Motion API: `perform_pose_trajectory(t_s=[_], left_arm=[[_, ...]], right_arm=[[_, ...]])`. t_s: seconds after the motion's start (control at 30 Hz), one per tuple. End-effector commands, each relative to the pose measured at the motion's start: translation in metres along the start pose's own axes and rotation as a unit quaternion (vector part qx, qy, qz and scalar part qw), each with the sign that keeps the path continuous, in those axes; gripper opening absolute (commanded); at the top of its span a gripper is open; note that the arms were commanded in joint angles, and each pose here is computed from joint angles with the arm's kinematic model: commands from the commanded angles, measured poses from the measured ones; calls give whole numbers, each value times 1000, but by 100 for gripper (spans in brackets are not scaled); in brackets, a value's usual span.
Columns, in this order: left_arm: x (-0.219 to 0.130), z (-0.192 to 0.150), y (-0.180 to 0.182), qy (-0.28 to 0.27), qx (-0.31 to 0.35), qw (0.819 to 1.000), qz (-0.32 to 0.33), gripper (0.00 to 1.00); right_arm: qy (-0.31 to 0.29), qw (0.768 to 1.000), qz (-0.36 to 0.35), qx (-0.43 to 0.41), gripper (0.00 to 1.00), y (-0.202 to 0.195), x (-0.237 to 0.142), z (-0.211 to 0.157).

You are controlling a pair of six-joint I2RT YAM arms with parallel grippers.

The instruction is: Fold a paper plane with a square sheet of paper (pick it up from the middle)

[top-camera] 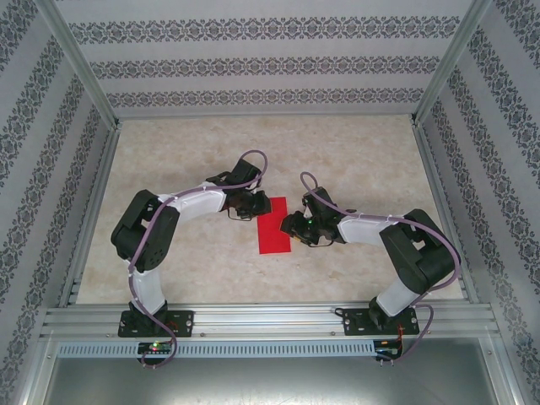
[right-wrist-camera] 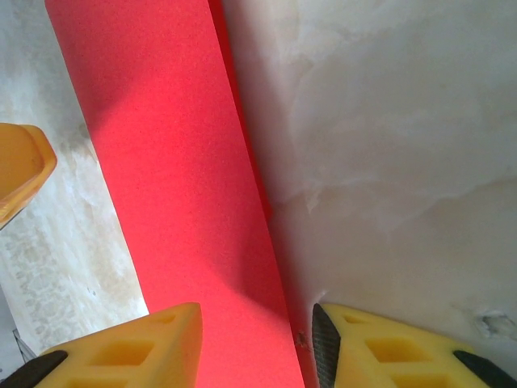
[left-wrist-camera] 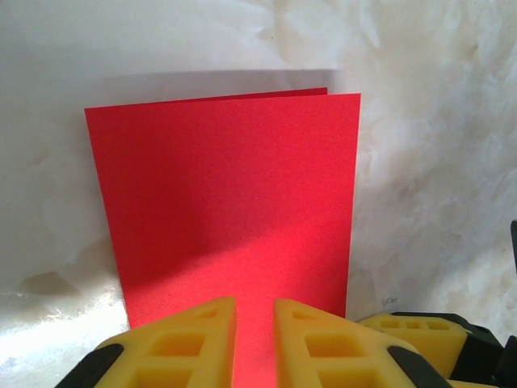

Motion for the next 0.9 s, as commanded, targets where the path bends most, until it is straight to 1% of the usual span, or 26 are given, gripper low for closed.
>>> perform_pose_trajectory(t_s=[0.0,0.23,0.33,0.57,0.8,0.87], left_arm=[[12,-10,12,18,0,1000,21,21],[16,-13,21,22,-3,999,34,21],[18,-15,24,24,-5,999,35,21],[20,-16,27,27,-5,999,39,20],[21,-20,28,36,0,999,38,18],[22,-21,30,38,1,998,42,18]], right_arm=[[5,999,31,-19,42,14,5,2],[-10,1000,25,-13,41,12,-3,6],[-16,999,25,-12,38,10,-6,7],[-21,999,31,-9,36,10,-9,10],[-17,998,67,-14,36,15,-8,18],[-9,996,83,-17,34,19,-8,21]])
Point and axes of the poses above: each hand's point on the last joint's axis, 136 mm out from that joint toward the fingers, its own x axis out along the fingers, its own y axis along the line the jaws close on, z = x × y, the point moved 2 cm from there along -x, back along the fingers, and after that the axes turned 3 degrees about -x, right-handed, at the moved point
